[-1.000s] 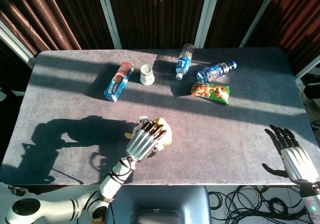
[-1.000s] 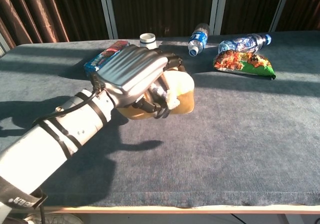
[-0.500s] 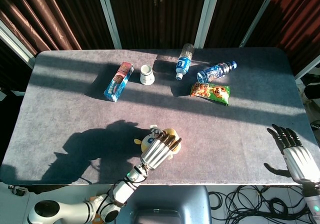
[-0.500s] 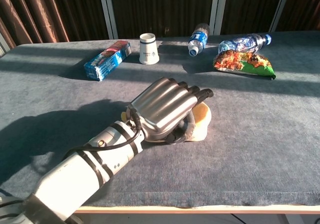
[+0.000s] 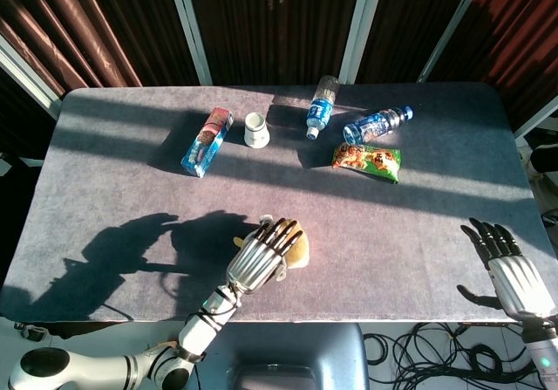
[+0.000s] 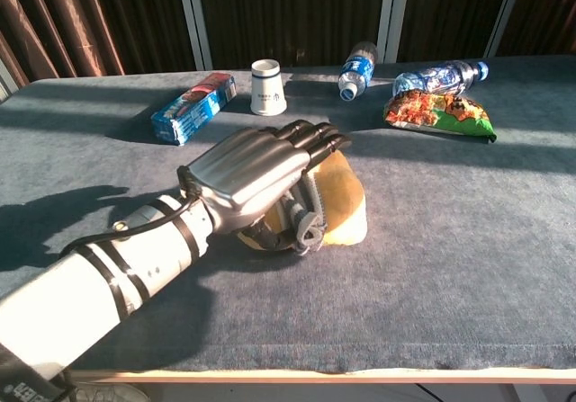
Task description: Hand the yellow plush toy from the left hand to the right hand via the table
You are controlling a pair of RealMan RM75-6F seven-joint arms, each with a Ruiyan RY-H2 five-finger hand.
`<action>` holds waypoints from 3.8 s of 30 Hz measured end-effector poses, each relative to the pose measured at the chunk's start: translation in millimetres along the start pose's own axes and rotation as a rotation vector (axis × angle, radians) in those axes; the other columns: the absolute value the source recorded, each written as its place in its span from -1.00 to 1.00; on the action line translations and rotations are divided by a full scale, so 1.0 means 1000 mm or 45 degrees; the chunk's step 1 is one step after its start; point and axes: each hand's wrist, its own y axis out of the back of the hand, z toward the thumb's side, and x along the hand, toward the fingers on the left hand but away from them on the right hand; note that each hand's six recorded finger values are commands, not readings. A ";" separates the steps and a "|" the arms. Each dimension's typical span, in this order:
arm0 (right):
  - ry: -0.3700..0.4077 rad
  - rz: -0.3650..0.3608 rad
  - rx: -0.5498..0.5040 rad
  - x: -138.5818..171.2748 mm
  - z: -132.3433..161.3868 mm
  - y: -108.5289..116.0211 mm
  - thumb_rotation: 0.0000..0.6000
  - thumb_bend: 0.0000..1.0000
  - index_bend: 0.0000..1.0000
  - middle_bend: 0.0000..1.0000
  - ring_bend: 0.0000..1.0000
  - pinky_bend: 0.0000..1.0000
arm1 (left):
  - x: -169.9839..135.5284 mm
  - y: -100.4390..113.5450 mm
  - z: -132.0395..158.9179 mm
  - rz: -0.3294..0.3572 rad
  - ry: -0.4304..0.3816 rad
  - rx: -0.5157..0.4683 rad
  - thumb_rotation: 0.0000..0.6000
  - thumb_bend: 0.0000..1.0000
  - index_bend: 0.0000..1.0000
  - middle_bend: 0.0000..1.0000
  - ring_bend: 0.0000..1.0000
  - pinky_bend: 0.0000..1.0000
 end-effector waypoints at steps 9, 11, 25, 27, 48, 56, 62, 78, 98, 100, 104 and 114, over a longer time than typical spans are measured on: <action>-0.003 0.012 0.020 -0.003 0.003 -0.005 1.00 -0.80 -1.00 -1.00 -1.00 -1.00 | -0.050 0.031 -0.068 -0.123 0.102 0.080 1.00 -0.50 -1.00 -1.00 -1.00 -0.59; 0.009 0.007 0.017 -0.004 0.005 -0.005 1.00 -0.79 -1.00 -1.00 -1.00 -1.00 | -0.067 0.035 -0.088 -0.159 0.147 0.122 1.00 -0.49 -1.00 -1.00 -1.00 -0.60; 0.196 0.058 -0.031 -0.049 0.043 -0.011 1.00 -0.80 -1.00 -1.00 -1.00 -1.00 | -0.220 0.030 -0.182 -0.131 0.537 -0.021 1.00 -0.48 -1.00 -1.00 -1.00 -0.61; 0.240 0.091 -0.033 -0.060 0.055 -0.013 1.00 -0.80 -1.00 -1.00 -1.00 -1.00 | -0.228 0.026 -0.189 -0.136 0.550 -0.026 1.00 -0.48 -1.00 -1.00 -1.00 -0.61; 0.516 0.394 -0.066 -0.155 0.210 -0.073 1.00 -0.80 -1.00 -1.00 -1.00 -1.00 | -0.254 0.039 -0.206 -0.089 0.589 -0.158 1.00 -0.49 -1.00 -1.00 -1.00 -0.61; 0.503 0.428 -0.074 -0.182 0.243 -0.106 1.00 -0.80 -1.00 -0.97 -0.98 -0.75 | -0.258 0.043 -0.212 -0.075 0.609 -0.187 1.00 -0.49 -1.00 -1.00 -1.00 -0.61; 0.510 0.427 -0.123 -0.193 0.262 -0.122 1.00 -0.80 -0.76 -0.64 -0.64 -0.39 | -0.260 0.045 -0.213 -0.073 0.609 -0.197 1.00 -0.49 -1.00 -1.00 -1.00 -0.61; 0.532 0.167 -0.136 -0.204 0.268 -0.125 1.00 -0.77 0.68 0.27 0.40 0.58 | -0.261 0.044 -0.214 -0.089 0.608 -0.213 1.00 -0.49 -1.00 -1.00 -0.98 -0.58; 0.262 -0.047 -0.103 -0.119 0.073 -0.050 1.00 -0.78 0.49 0.26 0.26 0.48 | -0.258 0.036 -0.201 -0.148 0.572 -0.175 1.00 -0.49 -1.00 -1.00 -0.95 -0.55; 0.236 -0.037 -0.066 -0.116 0.059 -0.052 1.00 -0.78 0.36 0.19 0.13 0.36 | -0.257 0.035 -0.199 -0.158 0.567 -0.172 1.00 -0.49 -1.00 -1.00 -0.95 -0.55; 0.179 0.020 -0.012 -0.114 0.036 -0.061 1.00 -0.78 0.06 -0.16 -0.30 -0.05 | -0.256 0.032 -0.198 -0.175 0.559 -0.168 1.00 -0.49 -1.00 -1.00 -0.95 -0.55; 0.124 0.228 0.014 -0.108 0.015 -0.078 1.00 -0.78 -0.97 -0.98 -1.00 -0.91 | -0.256 0.030 -0.197 -0.190 0.559 -0.164 1.00 -0.49 -1.00 -1.00 -0.95 -0.54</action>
